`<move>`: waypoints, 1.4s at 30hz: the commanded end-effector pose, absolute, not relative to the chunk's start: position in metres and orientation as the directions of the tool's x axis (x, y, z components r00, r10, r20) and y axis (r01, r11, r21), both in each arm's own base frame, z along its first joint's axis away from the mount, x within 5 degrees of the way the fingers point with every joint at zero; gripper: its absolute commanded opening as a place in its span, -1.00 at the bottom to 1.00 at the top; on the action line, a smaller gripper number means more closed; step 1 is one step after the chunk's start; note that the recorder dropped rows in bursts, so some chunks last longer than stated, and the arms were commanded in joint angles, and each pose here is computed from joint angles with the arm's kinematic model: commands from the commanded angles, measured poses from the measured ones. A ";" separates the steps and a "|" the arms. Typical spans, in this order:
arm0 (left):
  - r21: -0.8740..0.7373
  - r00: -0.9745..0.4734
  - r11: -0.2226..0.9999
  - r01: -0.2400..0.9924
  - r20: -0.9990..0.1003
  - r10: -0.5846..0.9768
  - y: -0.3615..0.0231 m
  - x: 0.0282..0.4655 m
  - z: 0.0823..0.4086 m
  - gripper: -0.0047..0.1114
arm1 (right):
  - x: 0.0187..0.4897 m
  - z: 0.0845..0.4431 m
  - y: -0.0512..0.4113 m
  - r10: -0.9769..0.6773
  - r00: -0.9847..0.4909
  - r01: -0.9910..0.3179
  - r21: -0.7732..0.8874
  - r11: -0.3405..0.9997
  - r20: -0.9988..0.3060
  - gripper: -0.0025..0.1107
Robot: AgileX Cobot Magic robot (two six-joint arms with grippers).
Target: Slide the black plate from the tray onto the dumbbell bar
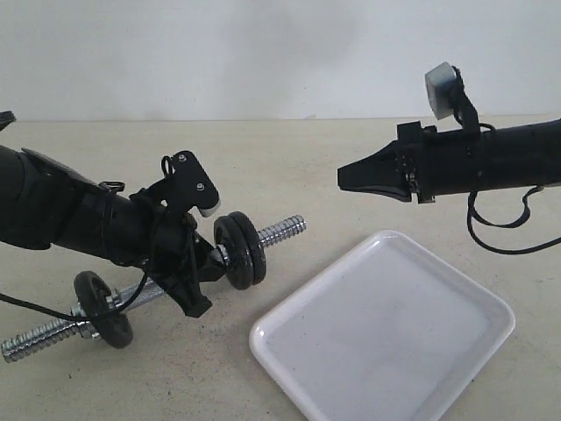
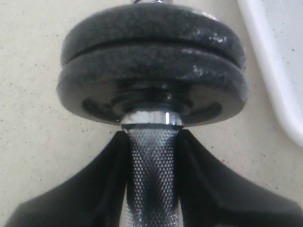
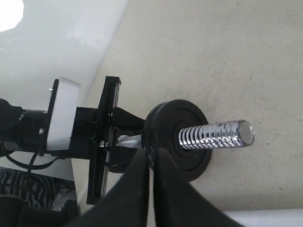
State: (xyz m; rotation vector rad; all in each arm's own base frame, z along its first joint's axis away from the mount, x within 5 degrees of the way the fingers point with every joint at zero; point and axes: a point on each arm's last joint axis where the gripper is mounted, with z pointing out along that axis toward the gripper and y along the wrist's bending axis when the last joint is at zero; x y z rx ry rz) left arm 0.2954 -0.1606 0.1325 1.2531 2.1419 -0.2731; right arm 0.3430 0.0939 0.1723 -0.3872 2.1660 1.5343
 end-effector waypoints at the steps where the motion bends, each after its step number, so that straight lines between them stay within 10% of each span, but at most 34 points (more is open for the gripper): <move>1: 0.124 -0.342 0.551 0.825 -0.667 0.662 -0.165 0.301 0.149 -0.58 | 0.338 0.198 0.093 0.066 -0.788 -0.564 0.760 0.322 -0.613 -0.96; 4: 0.104 -0.367 0.571 0.814 -0.671 0.645 -0.165 0.301 0.149 0.13 | 0.331 0.216 0.093 0.053 -0.753 -0.608 0.725 0.323 -0.656 -0.96; 7: 0.068 -0.413 0.609 0.790 -0.675 0.612 -0.165 0.301 0.149 0.42 | 0.327 0.229 0.093 0.051 -0.721 -0.642 0.695 0.323 -0.691 -0.96; 22: 0.172 -0.376 0.736 0.655 -0.770 0.515 -0.142 0.283 0.215 0.32 | 0.255 0.295 0.060 0.033 -0.359 -0.566 0.246 0.787 -0.933 -0.96; 30: 0.120 -0.308 0.799 0.589 -0.881 0.359 -0.121 0.236 0.269 -0.01 | 0.181 0.310 0.045 -0.071 -0.136 -0.479 0.003 0.878 -0.988 -0.96; 42: -0.077 -0.353 0.829 0.554 -0.924 0.150 -0.085 0.148 0.256 -0.23 | 0.075 0.280 0.037 0.009 0.095 -0.405 -0.030 0.914 -0.995 -0.96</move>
